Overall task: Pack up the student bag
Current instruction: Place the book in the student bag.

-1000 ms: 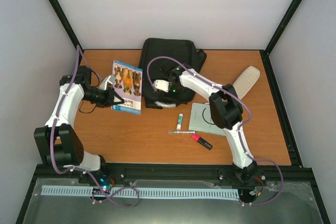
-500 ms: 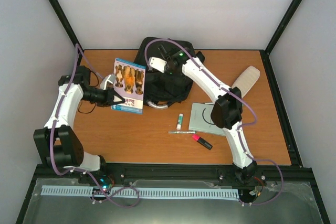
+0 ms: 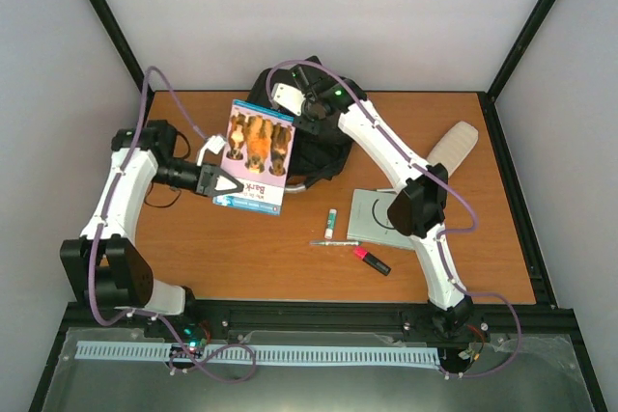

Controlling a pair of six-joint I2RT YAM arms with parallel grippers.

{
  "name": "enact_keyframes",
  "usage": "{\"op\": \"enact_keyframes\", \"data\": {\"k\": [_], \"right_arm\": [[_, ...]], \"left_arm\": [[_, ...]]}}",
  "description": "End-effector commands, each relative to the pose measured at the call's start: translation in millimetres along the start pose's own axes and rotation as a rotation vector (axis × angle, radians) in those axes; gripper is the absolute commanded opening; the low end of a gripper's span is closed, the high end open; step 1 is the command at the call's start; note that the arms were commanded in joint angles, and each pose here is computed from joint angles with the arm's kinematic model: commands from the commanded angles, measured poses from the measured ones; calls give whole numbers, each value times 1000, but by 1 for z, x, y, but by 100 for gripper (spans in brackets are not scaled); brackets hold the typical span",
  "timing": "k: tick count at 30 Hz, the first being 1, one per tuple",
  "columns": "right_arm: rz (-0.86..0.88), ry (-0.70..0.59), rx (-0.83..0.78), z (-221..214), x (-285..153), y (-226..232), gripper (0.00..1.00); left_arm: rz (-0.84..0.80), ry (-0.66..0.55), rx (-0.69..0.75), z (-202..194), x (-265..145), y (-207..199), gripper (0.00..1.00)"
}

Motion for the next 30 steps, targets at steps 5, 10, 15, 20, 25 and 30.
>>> {"op": "enact_keyframes", "data": {"k": [5, 10, 15, 20, 25, 30], "right_arm": [[-160, -151, 57, 34, -42, -43, 3], [-175, -171, 71, 37, -57, -47, 3], [-185, -182, 78, 38, -67, -50, 3], [-184, -198, 86, 40, -73, -51, 3], [-188, -209, 94, 42, -77, -54, 3], [-77, -256, 24, 47, -88, -34, 3]], "left_arm": [[-96, 141, 40, -10, 44, 8, 1], [-118, 188, -110, -11, 63, 44, 1], [-76, 246, -192, -19, 72, 69, 1], [-69, 256, -248, -19, 78, 79, 1], [42, 294, -321, -27, 82, 104, 1], [48, 282, -341, -25, 83, 107, 1]]}}
Point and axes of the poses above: each gripper's point midway between its finger pads, its own x axis out along the fingers, its own y axis along the line the jaws close on, z = x × y, the point moved 2 cm from there along -x, back along the fingers, and after that the axes turned 1 degree about x, right-handed, at the moved point
